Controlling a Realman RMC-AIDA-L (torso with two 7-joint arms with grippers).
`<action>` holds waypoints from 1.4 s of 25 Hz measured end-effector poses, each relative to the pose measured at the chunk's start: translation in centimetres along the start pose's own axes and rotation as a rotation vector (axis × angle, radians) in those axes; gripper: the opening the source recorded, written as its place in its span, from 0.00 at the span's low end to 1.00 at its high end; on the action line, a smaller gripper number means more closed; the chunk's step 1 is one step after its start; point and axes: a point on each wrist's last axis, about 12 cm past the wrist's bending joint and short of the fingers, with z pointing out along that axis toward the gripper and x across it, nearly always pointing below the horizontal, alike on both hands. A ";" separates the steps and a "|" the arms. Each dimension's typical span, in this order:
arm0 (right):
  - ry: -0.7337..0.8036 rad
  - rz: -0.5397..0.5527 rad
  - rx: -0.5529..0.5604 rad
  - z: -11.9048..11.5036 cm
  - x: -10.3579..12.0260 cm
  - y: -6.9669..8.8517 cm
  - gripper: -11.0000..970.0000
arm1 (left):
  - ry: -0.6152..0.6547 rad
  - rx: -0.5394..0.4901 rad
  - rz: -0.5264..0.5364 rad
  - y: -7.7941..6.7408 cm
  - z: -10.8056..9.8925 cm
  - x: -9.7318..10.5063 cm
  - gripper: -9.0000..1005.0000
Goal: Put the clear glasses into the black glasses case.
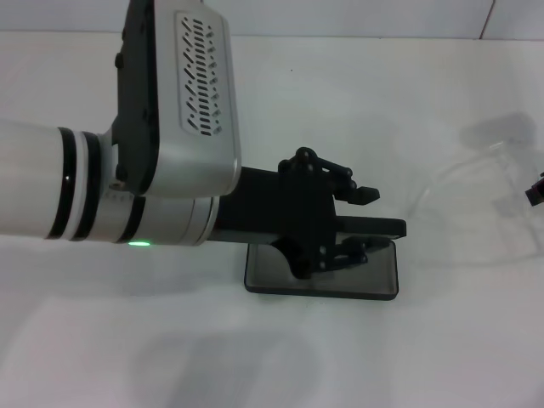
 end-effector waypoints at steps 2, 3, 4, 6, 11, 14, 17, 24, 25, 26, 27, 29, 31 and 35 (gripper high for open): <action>0.001 -0.012 0.003 0.0 0.1 0.0 0.25 | -0.009 0.000 -0.004 0.0 0.0 -0.1 0.43; 0.002 -0.016 0.004 0.0 0.1 0.1 0.24 | -0.013 0.000 -0.006 0.0 0.0 -0.1 0.43; 0.003 -0.019 0.005 0.0 0.1 0.1 0.22 | -0.014 0.000 -0.007 0.0 -0.1 -0.1 0.43; 0.001 -0.026 0.008 -0.1 0.2 0.1 0.19 | -0.014 -0.001 -0.009 0.0 -0.1 -0.1 0.43; -0.050 -0.038 0.054 -1.6 0.5 -0.4 0.09 | -0.019 -0.005 -0.013 0.0 -0.1 -0.1 0.43; -0.104 -0.039 0.097 -3.6 0.8 -1.0 0.07 | -0.045 -0.018 -0.029 0.3 -0.5 -0.2 0.43; -0.196 -0.036 0.142 -6.5 1.4 -1.7 0.07 | -0.088 -0.035 -0.065 0.8 -1.2 -0.2 0.43; -0.512 -0.222 0.024 -10.7 3.5 -0.9 0.07 | -0.287 -0.066 -0.176 2.1 -2.9 0.4 0.43; -0.555 -0.246 -0.014 -10.8 3.7 -0.7 0.07 | -0.320 -0.071 -0.180 2.2 -3.2 0.4 0.43; -0.555 -0.246 -0.014 -10.8 3.7 -0.7 0.07 | -0.367 -0.076 -0.182 2.4 -3.5 0.3 0.43; -0.609 -0.278 -0.079 -10.6 3.9 -0.4 0.07 | -0.415 -0.083 -0.180 2.5 -4.0 0.2 0.43; -0.728 -0.347 -0.236 -9.6 4.1 0.1 0.07 | -0.498 -0.089 -0.173 2.7 -4.8 0.1 0.42; -0.788 -0.376 -0.319 -8.8 4.2 0.3 0.07 | -0.589 -0.089 -0.162 2.8 -5.8 0.0 0.39; -0.892 -0.409 -0.501 -6.8 4.1 0.8 0.07 | -0.724 -0.069 -0.157 2.8 -7.1 0.6 0.34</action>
